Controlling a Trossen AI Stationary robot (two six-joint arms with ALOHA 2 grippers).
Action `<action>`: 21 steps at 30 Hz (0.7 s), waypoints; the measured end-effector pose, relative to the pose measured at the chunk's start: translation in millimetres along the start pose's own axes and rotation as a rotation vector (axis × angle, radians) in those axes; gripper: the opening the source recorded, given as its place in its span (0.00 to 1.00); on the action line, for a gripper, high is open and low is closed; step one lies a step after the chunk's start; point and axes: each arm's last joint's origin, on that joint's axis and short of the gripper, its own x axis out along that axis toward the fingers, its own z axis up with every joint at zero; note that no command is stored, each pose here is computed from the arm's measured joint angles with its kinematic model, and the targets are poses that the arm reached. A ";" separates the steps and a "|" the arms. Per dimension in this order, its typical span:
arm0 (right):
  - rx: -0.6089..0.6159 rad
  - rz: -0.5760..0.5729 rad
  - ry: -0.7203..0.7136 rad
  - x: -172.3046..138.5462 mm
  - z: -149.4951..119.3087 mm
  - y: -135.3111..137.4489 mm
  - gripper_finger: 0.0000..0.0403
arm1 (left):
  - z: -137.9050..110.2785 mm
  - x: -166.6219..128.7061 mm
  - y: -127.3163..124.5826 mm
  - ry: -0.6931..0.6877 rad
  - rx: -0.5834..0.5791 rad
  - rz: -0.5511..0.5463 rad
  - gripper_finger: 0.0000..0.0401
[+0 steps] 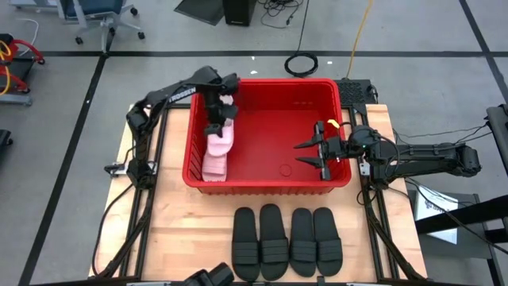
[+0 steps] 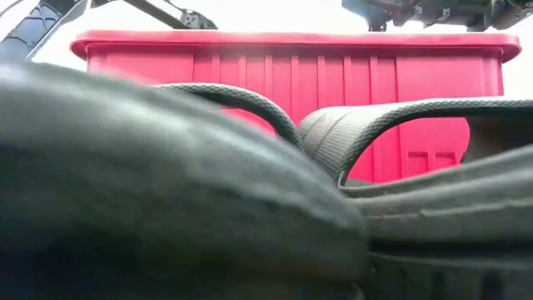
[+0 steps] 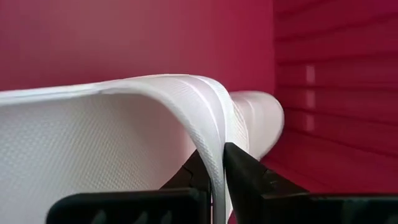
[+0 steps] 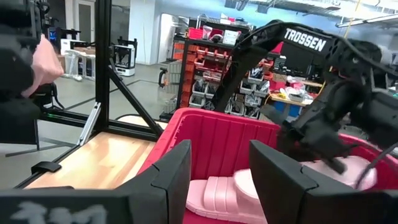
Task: Pick and place slides into bin
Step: Put the pink slide into the red bin
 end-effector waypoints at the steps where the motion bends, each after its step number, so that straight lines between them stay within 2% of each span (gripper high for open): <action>1: 0.000 0.000 0.002 0.0 -0.3 0.0 0.37 | -2.5 5.1 1.4 0.014 -0.011 -0.015 0.09; 7: -0.006 0.000 0.002 0.0 -0.2 0.0 0.37 | -21.3 20.5 14.5 0.057 -0.056 -0.069 0.09; 13: -0.008 -0.001 0.000 0.0 0.0 -0.1 0.37 | -33.8 20.2 24.8 0.050 -0.088 -0.082 0.09; 21: -0.002 -0.001 -0.002 0.0 0.2 -0.1 0.37 | -36.9 17.7 37.8 0.026 -0.066 0.004 0.09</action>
